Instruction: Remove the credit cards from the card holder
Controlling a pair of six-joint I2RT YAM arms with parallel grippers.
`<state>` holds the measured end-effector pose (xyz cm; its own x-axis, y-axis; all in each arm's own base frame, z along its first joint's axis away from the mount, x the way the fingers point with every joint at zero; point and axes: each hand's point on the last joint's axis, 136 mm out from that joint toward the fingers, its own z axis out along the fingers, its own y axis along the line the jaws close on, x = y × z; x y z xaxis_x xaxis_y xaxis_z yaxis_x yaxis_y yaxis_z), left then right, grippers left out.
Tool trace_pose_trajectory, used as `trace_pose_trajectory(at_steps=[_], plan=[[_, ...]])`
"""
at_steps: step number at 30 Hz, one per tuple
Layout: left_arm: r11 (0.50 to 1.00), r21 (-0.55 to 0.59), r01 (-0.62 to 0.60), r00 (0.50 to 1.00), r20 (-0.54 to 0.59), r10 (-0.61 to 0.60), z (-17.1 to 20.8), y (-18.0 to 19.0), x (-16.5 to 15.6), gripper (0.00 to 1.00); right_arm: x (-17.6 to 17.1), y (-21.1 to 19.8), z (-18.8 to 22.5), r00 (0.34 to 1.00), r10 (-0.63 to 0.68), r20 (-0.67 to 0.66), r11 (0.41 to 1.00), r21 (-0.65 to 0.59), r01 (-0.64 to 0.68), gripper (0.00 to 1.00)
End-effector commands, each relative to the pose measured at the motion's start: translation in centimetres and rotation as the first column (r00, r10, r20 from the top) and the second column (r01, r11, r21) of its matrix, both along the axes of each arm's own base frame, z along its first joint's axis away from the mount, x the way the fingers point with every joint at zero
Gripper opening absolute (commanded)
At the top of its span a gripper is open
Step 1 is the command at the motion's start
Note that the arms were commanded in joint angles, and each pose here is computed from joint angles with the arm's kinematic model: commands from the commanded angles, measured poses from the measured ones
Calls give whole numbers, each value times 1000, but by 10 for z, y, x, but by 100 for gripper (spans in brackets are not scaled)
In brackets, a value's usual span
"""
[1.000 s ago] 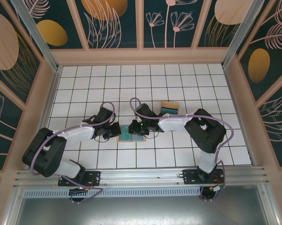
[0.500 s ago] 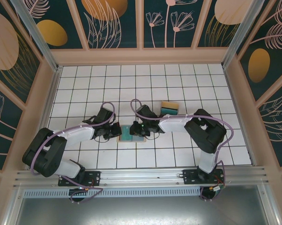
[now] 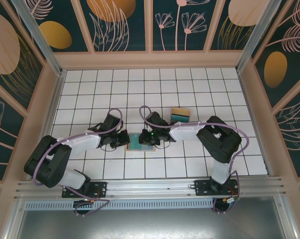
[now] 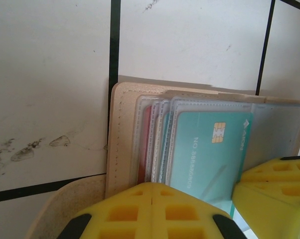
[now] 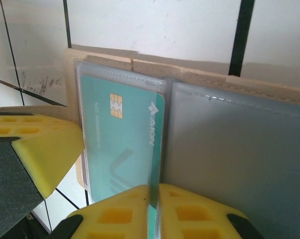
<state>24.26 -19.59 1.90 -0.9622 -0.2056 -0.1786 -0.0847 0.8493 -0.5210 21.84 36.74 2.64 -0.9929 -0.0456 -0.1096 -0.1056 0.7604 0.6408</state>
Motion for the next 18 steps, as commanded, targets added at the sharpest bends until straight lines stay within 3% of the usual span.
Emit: trace_pose_trajectory(at_steps=[1,3,10,18], plan=[[1000,19,7,998,-59,-6,-14,5,-14,3,-1,7,-1,1000,13,-19,1000,28,-12,8],[1000,23,5,998,-60,-4,-14,5,-14,2,-1,6,-1,1000,10,-19,1000,25,-9,0],[993,113,-33,995,-91,43,-25,21,-17,0,0,-9,0,1000,-21,-8,1000,4,21,0],[992,124,-33,994,-97,45,-27,22,-17,0,-1,-28,-2,999,-53,-8,998,-15,53,0]])
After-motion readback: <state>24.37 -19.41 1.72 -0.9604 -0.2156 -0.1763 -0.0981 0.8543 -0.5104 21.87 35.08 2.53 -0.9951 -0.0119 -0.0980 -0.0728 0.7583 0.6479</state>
